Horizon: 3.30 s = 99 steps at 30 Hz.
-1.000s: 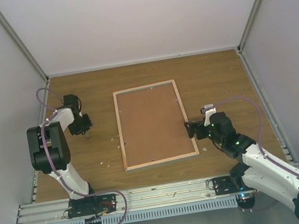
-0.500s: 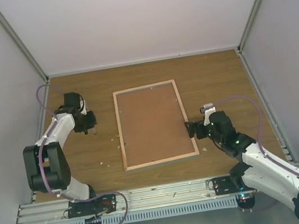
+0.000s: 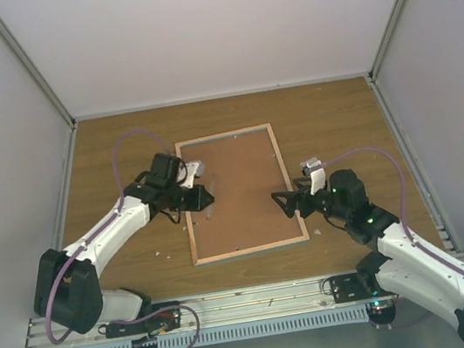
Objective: Take the photo out of the frame
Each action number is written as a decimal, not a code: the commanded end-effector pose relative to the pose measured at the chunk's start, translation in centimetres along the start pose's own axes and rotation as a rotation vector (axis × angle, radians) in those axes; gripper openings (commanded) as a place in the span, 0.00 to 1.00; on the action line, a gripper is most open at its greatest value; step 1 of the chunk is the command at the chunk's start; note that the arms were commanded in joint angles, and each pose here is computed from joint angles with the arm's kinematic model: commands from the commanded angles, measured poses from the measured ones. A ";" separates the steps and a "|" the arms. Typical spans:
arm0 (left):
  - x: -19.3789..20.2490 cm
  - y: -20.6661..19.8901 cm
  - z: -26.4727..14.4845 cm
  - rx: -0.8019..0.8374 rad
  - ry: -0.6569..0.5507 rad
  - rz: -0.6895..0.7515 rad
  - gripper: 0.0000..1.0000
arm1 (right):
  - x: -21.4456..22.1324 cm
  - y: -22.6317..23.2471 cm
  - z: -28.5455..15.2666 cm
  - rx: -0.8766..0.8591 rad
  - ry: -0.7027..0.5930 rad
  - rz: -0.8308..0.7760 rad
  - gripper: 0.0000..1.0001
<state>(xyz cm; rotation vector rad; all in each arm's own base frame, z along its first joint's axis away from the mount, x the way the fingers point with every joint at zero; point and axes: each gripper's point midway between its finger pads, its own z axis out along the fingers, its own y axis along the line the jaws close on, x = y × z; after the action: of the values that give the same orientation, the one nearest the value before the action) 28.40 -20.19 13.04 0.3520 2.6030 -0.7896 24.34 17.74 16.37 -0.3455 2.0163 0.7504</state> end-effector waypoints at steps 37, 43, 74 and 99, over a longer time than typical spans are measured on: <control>4.3 -16.6 2.5 0.511 0.023 0.272 0.00 | 0.0 5.2 3.2 -0.359 0.079 0.423 0.36; 4.3 -16.8 2.6 0.513 0.023 0.270 0.00 | -0.2 5.3 3.2 -0.366 0.076 0.439 0.22; 2.4 -16.5 2.4 0.160 -0.375 0.363 0.68 | 0.0 2.3 2.2 -0.167 0.049 0.840 0.01; 4.5 -17.1 4.9 0.314 -0.369 0.252 0.39 | 1.0 2.0 1.4 -0.181 0.033 0.967 0.00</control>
<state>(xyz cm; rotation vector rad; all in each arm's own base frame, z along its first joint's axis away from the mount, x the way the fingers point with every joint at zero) 19.85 -35.67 14.03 0.5732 2.1184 -1.0053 23.65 20.24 15.03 0.5752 2.1426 1.4894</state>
